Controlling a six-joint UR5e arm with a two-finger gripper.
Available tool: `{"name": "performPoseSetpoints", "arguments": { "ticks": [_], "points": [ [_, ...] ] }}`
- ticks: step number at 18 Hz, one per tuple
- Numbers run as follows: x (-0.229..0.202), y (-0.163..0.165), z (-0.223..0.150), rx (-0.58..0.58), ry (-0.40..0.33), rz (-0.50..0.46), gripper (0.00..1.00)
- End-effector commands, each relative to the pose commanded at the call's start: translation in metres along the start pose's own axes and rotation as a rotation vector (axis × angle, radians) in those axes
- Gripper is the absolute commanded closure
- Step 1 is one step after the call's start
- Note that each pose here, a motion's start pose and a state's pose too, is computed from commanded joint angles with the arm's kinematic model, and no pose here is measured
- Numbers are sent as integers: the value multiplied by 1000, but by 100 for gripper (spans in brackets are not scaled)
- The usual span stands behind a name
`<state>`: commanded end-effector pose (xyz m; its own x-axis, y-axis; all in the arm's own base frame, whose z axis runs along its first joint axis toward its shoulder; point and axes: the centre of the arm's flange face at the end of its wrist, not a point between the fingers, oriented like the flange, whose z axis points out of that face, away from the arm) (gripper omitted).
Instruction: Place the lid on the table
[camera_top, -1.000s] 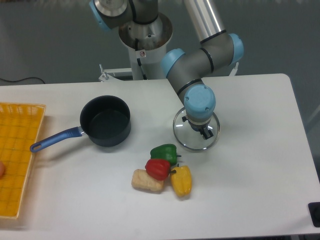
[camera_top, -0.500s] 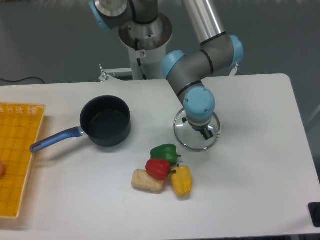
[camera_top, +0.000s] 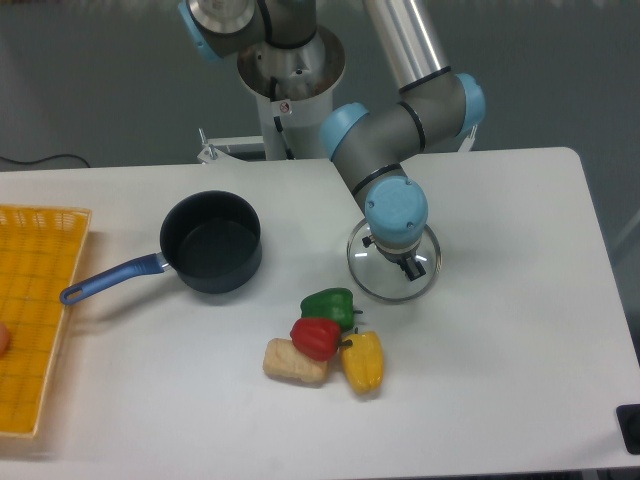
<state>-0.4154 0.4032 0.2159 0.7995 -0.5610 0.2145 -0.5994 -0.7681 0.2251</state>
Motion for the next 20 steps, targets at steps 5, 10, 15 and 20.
{"name": "performPoseSetpoints", "arguments": {
  "ticks": [5, 10, 15, 20],
  "points": [
    [0, -1, 2, -8, 4, 1, 40],
    [-1, -5, 4, -13, -5, 6, 37],
    [-1, -6, 9, -13, 0, 9, 37],
    [-1, -7, 9, -13, -1, 11, 37]
  ]
}}
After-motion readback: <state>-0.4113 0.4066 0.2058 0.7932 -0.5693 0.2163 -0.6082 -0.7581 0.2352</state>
